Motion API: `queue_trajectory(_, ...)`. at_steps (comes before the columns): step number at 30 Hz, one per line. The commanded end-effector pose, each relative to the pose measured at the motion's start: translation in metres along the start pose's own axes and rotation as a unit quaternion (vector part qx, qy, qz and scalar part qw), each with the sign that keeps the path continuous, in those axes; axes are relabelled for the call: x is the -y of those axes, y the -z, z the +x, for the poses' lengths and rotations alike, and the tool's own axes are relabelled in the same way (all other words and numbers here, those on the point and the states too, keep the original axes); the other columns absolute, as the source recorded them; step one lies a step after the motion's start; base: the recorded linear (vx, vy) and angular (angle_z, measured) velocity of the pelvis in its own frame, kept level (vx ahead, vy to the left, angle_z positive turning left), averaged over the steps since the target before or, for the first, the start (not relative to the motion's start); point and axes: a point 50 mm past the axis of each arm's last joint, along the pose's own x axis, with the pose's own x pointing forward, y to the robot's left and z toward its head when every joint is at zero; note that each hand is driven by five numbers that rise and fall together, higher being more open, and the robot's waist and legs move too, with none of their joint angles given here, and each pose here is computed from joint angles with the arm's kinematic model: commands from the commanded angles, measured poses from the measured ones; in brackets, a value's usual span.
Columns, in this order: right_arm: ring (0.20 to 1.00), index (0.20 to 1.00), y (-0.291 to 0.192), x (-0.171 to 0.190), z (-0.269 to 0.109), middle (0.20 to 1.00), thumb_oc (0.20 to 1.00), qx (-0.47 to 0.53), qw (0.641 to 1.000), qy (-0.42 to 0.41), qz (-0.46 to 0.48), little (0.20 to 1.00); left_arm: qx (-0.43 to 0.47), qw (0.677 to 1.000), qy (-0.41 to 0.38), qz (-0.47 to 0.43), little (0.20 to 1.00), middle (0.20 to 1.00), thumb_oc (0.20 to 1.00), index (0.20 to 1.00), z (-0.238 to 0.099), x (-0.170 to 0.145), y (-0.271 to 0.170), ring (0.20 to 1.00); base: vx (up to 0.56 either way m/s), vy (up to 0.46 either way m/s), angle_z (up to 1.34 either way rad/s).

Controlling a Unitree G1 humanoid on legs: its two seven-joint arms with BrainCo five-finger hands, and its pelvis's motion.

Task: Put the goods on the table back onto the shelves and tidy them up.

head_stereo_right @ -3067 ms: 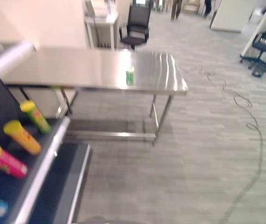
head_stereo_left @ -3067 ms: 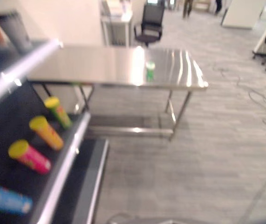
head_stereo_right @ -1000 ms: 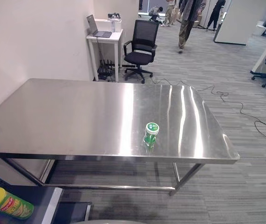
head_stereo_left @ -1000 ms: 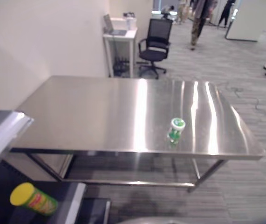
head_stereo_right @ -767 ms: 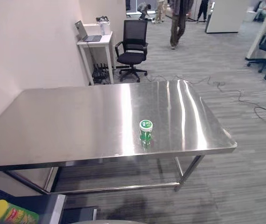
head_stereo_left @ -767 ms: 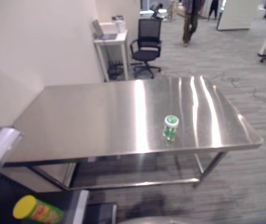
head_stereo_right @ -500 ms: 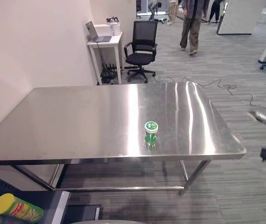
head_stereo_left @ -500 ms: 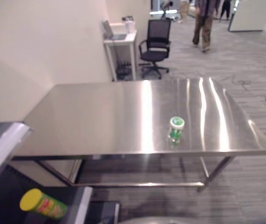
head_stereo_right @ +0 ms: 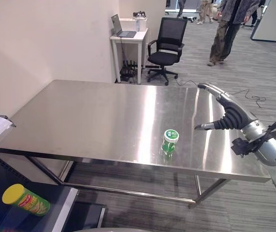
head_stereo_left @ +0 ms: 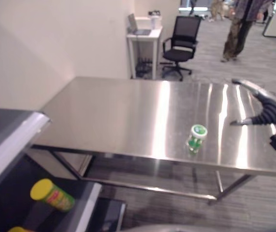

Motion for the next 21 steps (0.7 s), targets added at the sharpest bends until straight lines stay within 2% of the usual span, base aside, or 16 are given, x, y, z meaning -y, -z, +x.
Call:
queue_trajectory(1,1.000,1.000,-0.007,0.023,0.011,1.000,1.000,0.021,0.999,0.026,0.001,1.000,0.001,0.999,0.032,0.013,1.000,1.000,1.000,1.000,0.003,0.009,-0.007,1.000,-0.01,0.010,0.05)
queue_trajectory(10,1.000,1.000,0.003,-0.006,0.027,1.000,1.000,0.003,0.999,-0.041,0.022,1.000,0.005,0.999,0.040,0.017,1.000,1.000,1.000,1.000,0.004,0.012,-0.012,1.000,0.00,0.005,0.04)
queue_trajectory(13,1.000,1.000,0.010,-0.025,0.031,1.000,1.000,-0.011,0.997,-0.067,0.038,1.000,-0.002,0.999,0.039,0.012,1.000,1.000,1.000,1.000,0.004,0.012,-0.011,1.000,0.00,0.000,0.00)
queue_trajectory(21,1.000,1.000,0.016,-0.050,0.041,1.000,1.000,-0.023,0.994,-0.098,0.050,1.000,-0.007,0.999,0.035,0.016,1.000,1.000,1.000,1.000,0.005,0.011,-0.012,1.000,0.01,-0.001,0.03)
